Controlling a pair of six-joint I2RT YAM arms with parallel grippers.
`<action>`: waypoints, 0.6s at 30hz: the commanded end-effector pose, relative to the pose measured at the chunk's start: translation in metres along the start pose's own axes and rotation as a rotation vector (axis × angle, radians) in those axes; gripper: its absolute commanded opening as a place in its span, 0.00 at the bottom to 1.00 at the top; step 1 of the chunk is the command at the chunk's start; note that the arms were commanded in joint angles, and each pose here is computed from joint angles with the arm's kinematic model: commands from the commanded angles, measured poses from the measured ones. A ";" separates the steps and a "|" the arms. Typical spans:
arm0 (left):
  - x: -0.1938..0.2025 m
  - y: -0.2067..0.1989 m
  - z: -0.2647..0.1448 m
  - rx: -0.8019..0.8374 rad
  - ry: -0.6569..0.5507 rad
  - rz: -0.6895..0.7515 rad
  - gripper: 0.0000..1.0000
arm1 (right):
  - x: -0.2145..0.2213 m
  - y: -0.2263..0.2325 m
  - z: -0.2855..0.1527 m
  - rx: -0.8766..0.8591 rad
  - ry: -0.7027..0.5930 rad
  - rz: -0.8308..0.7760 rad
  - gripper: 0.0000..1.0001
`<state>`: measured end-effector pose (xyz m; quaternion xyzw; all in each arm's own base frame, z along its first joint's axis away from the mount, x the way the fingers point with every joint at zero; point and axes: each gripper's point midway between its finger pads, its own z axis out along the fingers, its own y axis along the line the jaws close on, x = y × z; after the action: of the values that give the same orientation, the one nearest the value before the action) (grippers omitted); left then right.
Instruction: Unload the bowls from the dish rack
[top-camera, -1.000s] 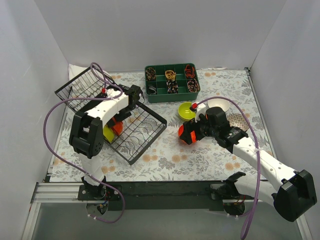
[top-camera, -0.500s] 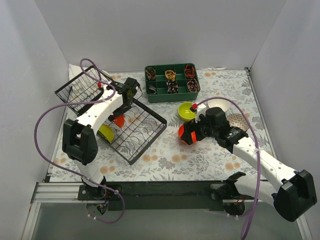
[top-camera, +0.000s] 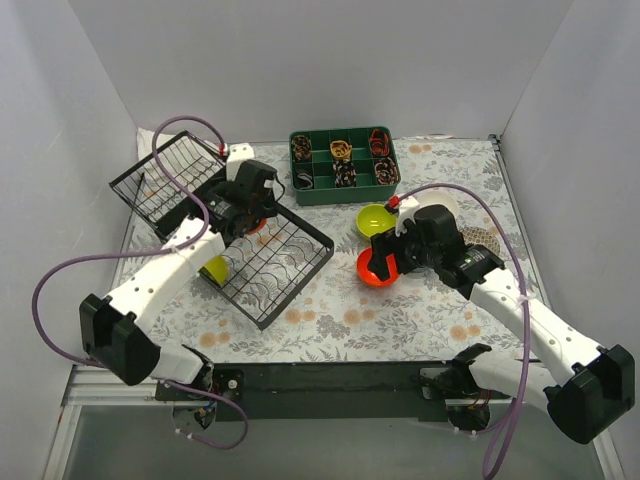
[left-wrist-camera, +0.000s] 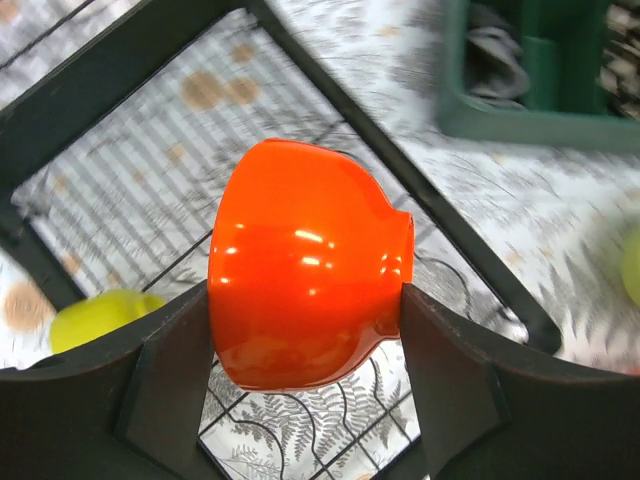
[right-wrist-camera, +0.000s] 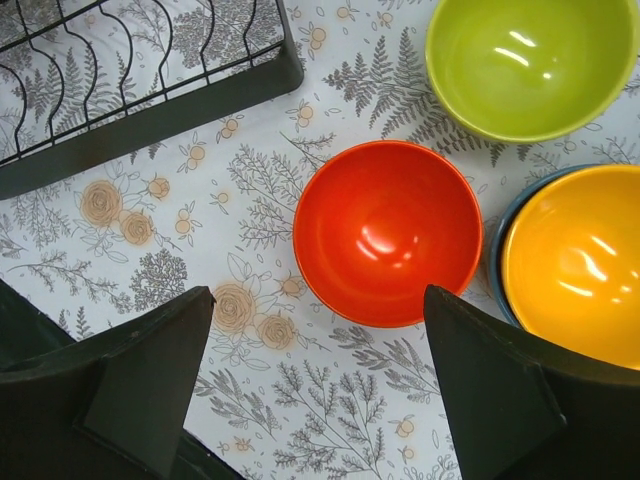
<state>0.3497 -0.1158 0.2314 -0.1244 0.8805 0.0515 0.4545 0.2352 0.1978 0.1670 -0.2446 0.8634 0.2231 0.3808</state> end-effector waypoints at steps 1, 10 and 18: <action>-0.033 -0.044 -0.041 0.241 -0.240 0.193 0.12 | -0.024 -0.009 -0.022 0.070 -0.042 0.008 0.94; 0.007 -0.099 -0.110 0.605 -0.425 0.527 0.09 | -0.053 -0.028 -0.052 0.122 -0.018 0.118 0.97; 0.061 -0.134 -0.159 0.692 -0.603 0.812 0.08 | -0.074 -0.023 -0.068 0.069 0.076 0.254 0.96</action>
<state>0.2419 -0.2707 0.2576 0.3474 0.7238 -0.0688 0.5922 0.2695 0.1522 0.2472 -0.1375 0.8980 0.1977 0.3681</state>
